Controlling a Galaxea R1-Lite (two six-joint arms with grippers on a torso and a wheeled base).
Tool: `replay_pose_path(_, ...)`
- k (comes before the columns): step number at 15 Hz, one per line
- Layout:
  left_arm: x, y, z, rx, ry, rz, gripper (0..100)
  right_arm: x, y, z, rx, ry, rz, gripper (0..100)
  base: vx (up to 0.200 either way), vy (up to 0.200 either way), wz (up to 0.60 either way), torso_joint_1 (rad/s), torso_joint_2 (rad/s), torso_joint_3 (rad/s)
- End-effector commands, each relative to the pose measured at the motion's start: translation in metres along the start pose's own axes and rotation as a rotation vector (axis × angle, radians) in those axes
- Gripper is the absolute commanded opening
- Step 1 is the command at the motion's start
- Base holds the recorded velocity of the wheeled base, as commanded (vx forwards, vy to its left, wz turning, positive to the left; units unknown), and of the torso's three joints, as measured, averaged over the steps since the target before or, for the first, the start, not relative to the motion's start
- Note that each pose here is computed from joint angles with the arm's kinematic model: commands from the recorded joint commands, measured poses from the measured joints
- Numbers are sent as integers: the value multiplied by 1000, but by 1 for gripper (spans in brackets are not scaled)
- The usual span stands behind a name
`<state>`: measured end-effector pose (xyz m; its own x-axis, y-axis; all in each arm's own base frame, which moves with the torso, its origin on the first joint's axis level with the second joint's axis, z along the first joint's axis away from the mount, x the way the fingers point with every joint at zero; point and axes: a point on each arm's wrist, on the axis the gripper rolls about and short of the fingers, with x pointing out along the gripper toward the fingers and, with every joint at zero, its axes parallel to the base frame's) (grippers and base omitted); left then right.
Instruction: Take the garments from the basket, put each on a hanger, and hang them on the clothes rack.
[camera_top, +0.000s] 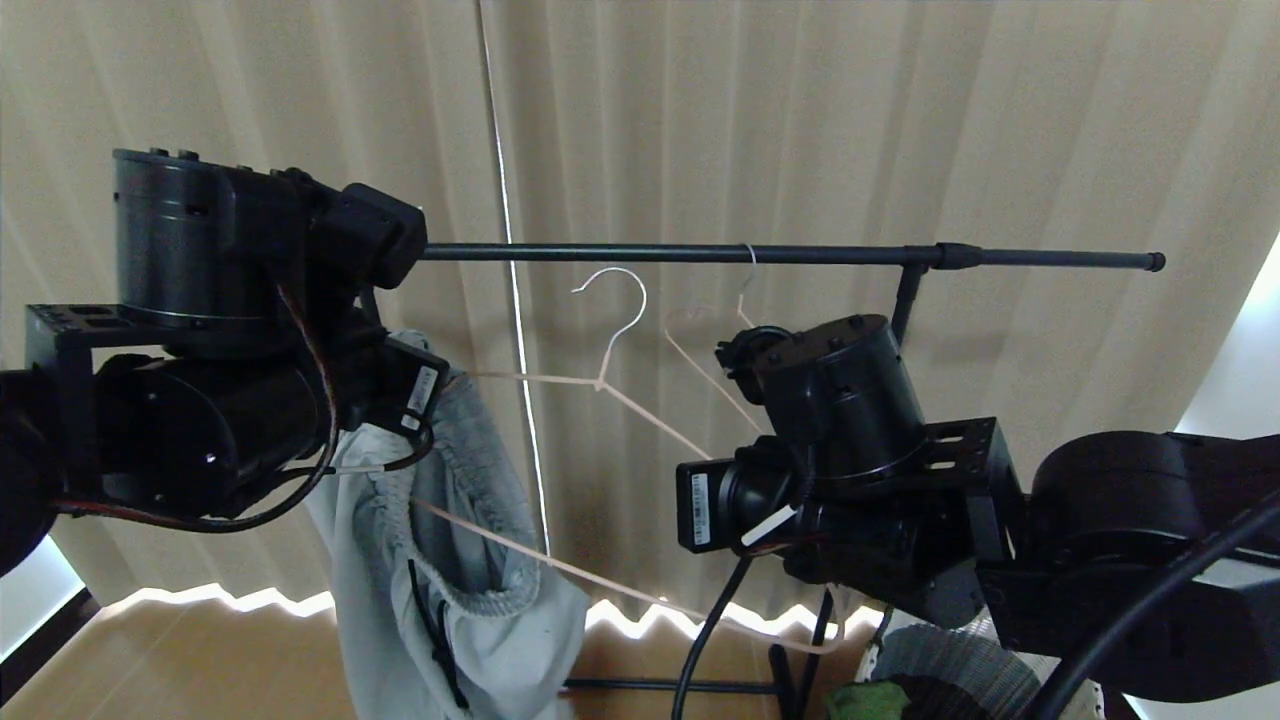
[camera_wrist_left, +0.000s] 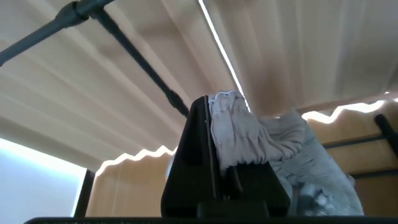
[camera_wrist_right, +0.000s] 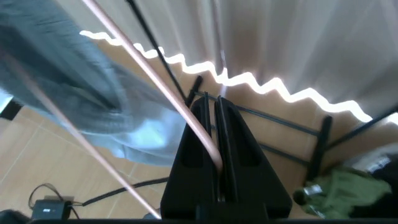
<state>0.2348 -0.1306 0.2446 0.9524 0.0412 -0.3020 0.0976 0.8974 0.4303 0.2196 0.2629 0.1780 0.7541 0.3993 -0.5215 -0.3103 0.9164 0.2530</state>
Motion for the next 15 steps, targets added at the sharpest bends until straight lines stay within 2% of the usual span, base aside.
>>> replay_pose_path(1, -4, -3, 2, -7, -14, -17, 0, 3, 8, -5, -13, 4, 19, 0, 0, 0, 0, 0, 0, 0)
replay_pose_path(6, -14, -19, 6, -27, -41, -78, 0, 3, 21, -13, -41, 0, 56, 0, 0, 0, 0, 0, 0, 0)
replay_pose_path(11, -38, -39, 12, -6, -99, -177, 0, 1, 20, -12, -62, -10, 58, 0, 0, 0, 0, 0, 0, 0)
replay_pose_path(14, -47, -54, 5, -4, -96, -247, 0, -2, 18, -13, -75, -18, 39, 0, 0, 0, 0, 0, 0, 0)
replay_pose_path(15, -50, -57, 1, -3, -91, -262, 0, -3, 19, -11, -66, -47, 36, 0, 0, 0, 0, 0, 0, 0)
